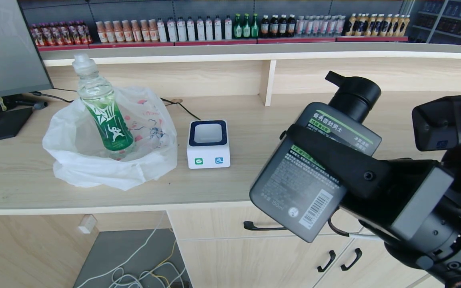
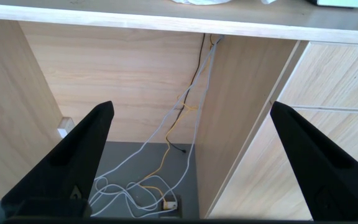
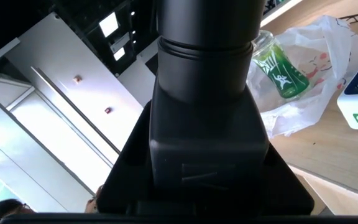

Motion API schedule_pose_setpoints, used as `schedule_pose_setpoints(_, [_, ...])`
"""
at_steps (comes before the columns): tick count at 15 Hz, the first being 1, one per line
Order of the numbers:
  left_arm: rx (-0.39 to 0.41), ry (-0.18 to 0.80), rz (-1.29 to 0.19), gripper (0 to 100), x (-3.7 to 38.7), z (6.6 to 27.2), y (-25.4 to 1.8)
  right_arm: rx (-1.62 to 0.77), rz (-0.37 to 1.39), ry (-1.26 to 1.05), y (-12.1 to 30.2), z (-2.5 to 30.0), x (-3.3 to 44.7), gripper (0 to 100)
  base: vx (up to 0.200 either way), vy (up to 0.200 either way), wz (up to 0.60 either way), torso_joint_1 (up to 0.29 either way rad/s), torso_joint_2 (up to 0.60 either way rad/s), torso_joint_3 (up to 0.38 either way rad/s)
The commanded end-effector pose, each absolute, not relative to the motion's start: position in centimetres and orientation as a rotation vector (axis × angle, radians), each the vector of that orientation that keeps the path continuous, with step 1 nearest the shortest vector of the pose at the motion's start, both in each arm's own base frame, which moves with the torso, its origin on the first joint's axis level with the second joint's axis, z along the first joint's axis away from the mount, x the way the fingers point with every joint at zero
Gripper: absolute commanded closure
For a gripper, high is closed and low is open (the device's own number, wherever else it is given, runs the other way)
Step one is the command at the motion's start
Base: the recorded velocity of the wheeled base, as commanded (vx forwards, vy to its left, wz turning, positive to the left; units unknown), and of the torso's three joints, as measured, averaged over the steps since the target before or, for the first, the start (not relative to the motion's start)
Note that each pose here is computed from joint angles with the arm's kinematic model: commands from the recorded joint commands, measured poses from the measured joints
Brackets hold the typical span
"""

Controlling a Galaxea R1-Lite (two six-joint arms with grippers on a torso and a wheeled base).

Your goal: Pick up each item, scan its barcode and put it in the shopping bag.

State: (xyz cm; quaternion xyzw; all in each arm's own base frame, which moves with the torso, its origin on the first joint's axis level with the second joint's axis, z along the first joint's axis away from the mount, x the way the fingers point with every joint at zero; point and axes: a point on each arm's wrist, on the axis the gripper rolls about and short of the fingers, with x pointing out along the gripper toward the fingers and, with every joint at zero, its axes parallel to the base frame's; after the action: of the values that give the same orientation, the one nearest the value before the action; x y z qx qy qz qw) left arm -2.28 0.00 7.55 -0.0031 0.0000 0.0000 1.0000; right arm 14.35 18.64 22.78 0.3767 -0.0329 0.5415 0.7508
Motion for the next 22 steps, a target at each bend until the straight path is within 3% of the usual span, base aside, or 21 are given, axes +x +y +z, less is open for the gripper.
schedule_pose_setpoints(1, [-0.006,0.000,0.000,0,-2.3,7.5,0.0,0.807,1.186,-0.064,18.9,22.5,14.5,100,0.000,0.000,0.00,0.000,0.00,0.000])
schedule_pose_setpoints(10, [-0.008,0.000,0.000,0,-2.3,7.5,0.0,0.435,1.100,-0.168,20.5,19.6,16.4,100,0.000,0.000,0.00,0.000,0.00,0.000])
schedule_pose_setpoints(14, [-0.006,0.000,0.000,0,-2.3,7.5,0.0,0.176,0.840,-0.263,18.9,18.1,20.3,100,0.000,0.000,0.00,0.000,0.00,0.000])
schedule_pose_setpoints(22, [-0.006,0.000,0.000,0,-2.3,7.5,0.0,0.101,0.404,-0.322,18.0,19.0,22.2,100,0.000,0.000,0.00,0.000,0.00,0.000])
